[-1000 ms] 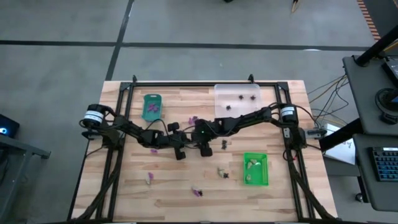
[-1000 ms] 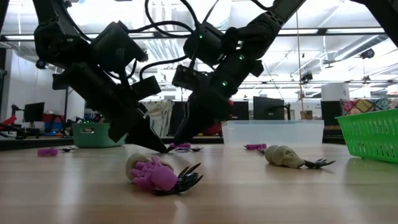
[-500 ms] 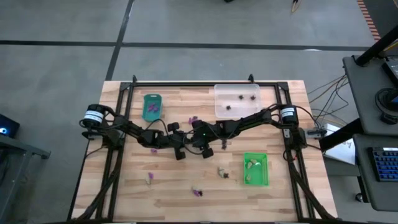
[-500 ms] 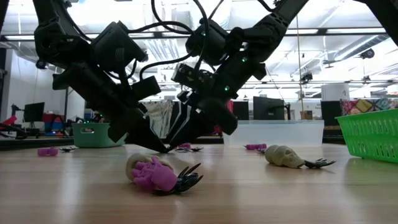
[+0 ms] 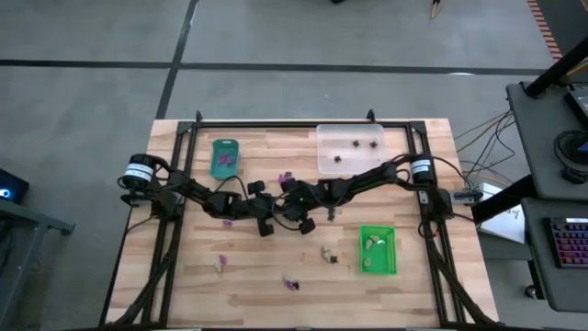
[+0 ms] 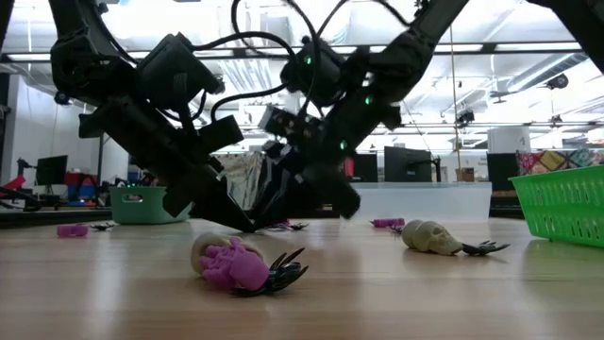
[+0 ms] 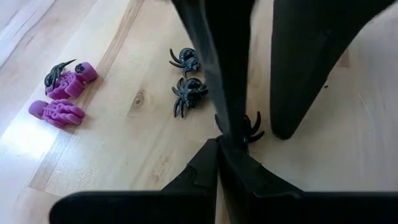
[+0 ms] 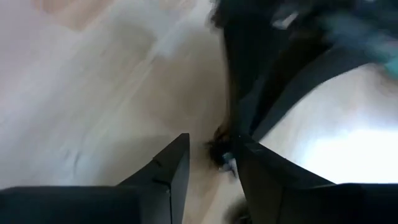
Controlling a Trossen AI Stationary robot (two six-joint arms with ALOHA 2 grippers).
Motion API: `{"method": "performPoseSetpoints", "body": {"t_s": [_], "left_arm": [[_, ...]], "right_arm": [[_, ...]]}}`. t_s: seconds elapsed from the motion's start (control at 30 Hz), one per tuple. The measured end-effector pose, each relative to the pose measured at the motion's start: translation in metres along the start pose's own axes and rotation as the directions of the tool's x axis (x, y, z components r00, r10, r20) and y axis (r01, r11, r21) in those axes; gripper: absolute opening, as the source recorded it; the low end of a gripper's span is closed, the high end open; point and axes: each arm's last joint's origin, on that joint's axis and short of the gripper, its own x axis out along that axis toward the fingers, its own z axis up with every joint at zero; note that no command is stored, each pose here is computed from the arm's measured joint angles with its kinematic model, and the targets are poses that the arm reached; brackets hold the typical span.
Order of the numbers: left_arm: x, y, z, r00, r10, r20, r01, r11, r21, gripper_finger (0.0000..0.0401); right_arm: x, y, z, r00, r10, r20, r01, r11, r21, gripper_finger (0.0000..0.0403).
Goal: Sort Halloween decoration
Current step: Put the black spider toy into the white bin
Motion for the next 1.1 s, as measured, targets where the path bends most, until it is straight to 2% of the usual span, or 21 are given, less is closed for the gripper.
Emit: {"method": "performPoseSetpoints", "body": {"t_s": [0.27, 0.67, 0.8, 0.9, 1.1], "left_arm": [[-0.001, -0.002, 0.0, 1.0, -0.012, -0.001, 0.012, 1.0, 0.003, 0.0], [-0.008, -0.001, 0.004, 0.999, -0.032, -0.006, 0.032, 0.999, -0.008, 0.0], [-0.017, 0.0, 0.008, 0.999, -0.052, -0.01, 0.051, 0.997, -0.062, 0.0], [-0.028, 0.0, 0.013, 0.998, -0.064, -0.009, 0.064, 0.996, -0.058, 0.0006], [-0.052, 0.007, 0.024, 0.998, -0.053, 0.017, 0.054, 0.996, -0.064, 0.004]], "right_arm": [[0.013, 0.002, -0.009, 1.0, -0.019, -0.01, 0.02, 1.0, 0.024, 0.0096], [0.01, -0.001, -0.007, 1.0, -0.015, 0.001, 0.015, 1.0, 0.022, 0.0014], [0.005, -0.003, -0.003, 1.0, -0.004, 0.026, 0.002, 0.997, 0.076, 0.001], [0.0, -0.006, 0.001, 0.999, 0.0, 0.033, -0.005, 0.989, 0.149, 0.0009], [-0.011, -0.018, 0.016, 0.998, -0.012, 0.067, -0.01, 0.948, 0.318, 0.0009]]}}
